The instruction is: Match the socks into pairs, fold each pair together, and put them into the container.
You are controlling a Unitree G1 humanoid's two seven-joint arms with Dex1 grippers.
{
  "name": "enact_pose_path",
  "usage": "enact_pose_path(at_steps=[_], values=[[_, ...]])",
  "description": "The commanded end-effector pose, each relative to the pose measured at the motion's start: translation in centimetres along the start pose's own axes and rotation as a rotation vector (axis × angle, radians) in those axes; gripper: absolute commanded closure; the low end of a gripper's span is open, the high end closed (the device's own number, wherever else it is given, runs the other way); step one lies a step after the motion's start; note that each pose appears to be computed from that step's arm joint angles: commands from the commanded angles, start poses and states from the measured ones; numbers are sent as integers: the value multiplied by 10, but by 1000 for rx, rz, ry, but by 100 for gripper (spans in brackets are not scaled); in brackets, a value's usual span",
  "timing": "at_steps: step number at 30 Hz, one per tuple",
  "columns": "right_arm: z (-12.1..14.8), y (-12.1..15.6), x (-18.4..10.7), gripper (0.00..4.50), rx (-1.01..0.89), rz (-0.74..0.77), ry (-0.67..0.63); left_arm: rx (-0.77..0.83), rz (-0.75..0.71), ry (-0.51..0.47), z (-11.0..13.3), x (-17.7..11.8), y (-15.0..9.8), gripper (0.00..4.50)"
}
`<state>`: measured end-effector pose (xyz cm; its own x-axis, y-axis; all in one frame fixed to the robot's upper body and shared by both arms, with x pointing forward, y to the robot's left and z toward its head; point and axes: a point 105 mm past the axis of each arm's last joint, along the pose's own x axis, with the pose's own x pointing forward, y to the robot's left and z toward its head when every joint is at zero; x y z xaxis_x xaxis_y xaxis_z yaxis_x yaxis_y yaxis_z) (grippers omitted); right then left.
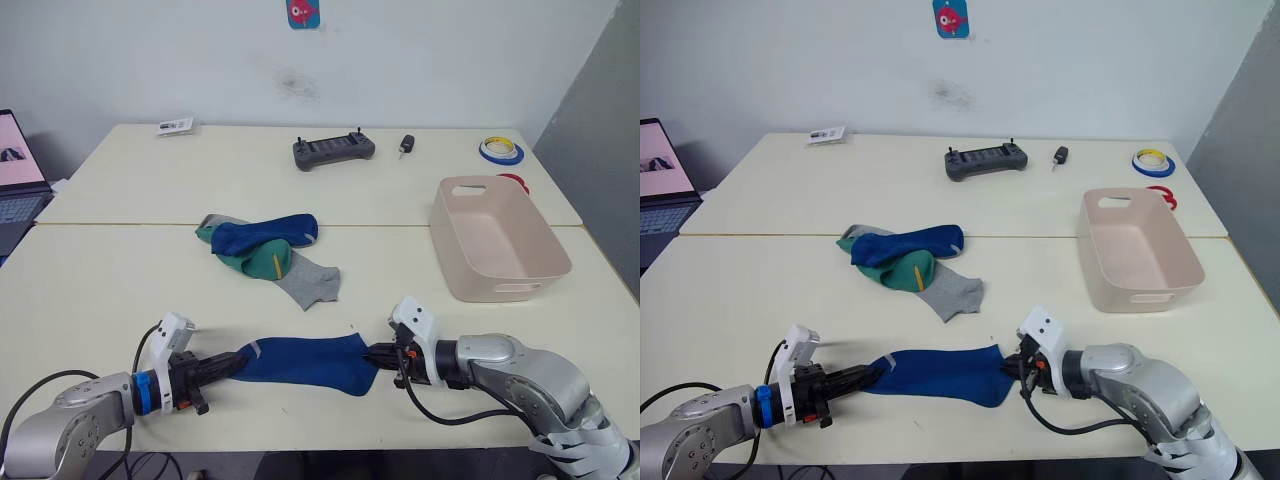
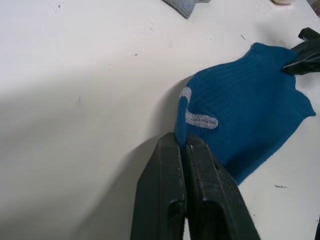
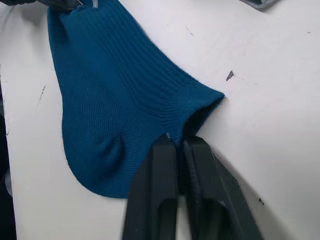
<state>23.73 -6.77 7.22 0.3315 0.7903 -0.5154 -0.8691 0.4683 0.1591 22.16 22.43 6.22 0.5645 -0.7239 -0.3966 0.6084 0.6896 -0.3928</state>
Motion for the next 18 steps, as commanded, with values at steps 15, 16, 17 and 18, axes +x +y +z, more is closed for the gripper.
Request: enact_pose_path(at_steps=[15,16,17,18], values=[[58,5,-48,0,-361,-44,-214,415,195,-163,102,-32,46,45],[61,4,-48,0,-373,-46,-220,449,186,-171,110,-29,45,45],[65,4,-47,0,-388,-46,-225,490,186,-181,120,-25,45,45],[68,5,-47,0,-404,-45,-230,531,188,-194,130,-21,44,45]])
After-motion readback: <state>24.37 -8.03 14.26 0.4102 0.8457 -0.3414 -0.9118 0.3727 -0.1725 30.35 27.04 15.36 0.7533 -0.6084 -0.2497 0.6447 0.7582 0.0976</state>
